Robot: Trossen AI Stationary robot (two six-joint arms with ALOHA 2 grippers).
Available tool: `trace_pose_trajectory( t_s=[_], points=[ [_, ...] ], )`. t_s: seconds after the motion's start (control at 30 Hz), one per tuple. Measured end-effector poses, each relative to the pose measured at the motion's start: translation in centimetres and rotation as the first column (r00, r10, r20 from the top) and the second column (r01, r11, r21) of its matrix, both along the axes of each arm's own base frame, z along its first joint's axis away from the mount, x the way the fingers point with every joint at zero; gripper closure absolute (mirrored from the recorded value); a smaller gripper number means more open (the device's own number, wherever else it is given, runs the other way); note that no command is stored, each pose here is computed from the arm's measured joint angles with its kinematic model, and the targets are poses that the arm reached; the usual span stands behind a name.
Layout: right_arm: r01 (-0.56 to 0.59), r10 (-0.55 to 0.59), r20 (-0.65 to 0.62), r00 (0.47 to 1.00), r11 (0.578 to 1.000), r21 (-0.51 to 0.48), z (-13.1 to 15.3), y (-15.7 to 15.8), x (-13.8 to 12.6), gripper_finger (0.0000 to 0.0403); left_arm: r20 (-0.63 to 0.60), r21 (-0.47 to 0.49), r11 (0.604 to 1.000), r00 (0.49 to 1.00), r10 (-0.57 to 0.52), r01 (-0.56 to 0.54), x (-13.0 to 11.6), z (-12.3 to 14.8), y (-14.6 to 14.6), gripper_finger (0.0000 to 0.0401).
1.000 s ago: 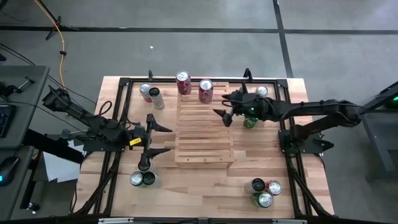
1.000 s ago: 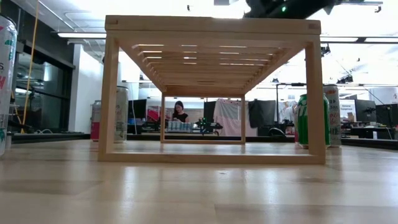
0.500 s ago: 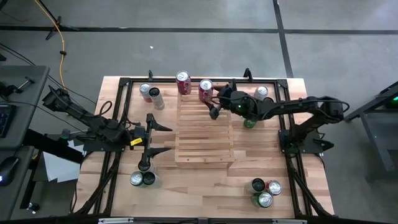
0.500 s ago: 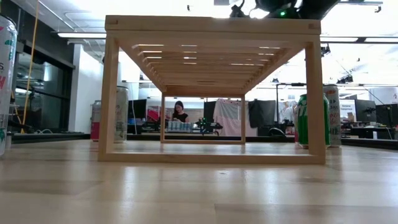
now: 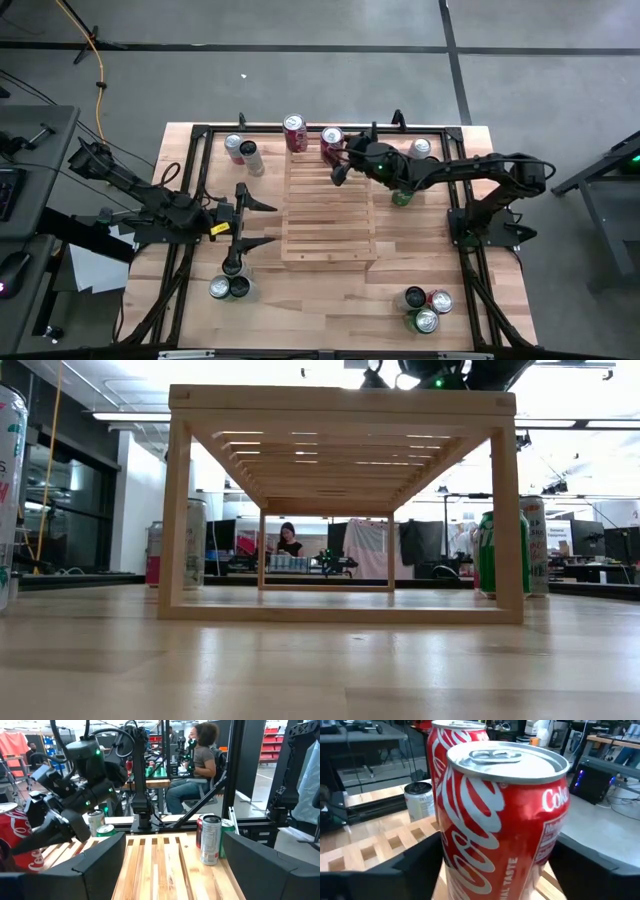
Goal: Place canned beverage on shelf
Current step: Align the top right coke soda can with the other coke soda can on the shelf
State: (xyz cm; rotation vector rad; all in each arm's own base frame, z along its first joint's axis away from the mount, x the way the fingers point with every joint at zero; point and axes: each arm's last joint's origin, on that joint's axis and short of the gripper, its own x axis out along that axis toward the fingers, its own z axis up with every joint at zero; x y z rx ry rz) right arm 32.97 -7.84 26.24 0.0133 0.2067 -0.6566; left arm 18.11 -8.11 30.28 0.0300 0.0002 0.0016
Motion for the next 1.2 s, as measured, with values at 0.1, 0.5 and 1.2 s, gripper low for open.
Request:
trace_pose_trajectory(
  t_s=[0.1,0.5,1.2],
  points=[
    [-0.003,0.003,0.012,1.000,1.000,-0.002,0.1,0.0,0.0,0.0130,0.001,0.000,1.000,1.000,0.001,-0.001,0.0,0.0,0.0,0.0078],
    [0.002,0.000,0.124,0.992,1.000,-0.022,0.8,-1.2,0.2,0.0130,0.025,-0.006,1.000,1.000,0.004,-0.004,0.0,0.3,0.0,0.0078],
    [-0.043,0.043,0.002,0.999,0.999,0.003,0.0,-3.0,3.2,0.0130,0.019,0.003,1.000,1.000,0.024,-0.024,0.0,0.2,0.0,0.0078]
  ],
)
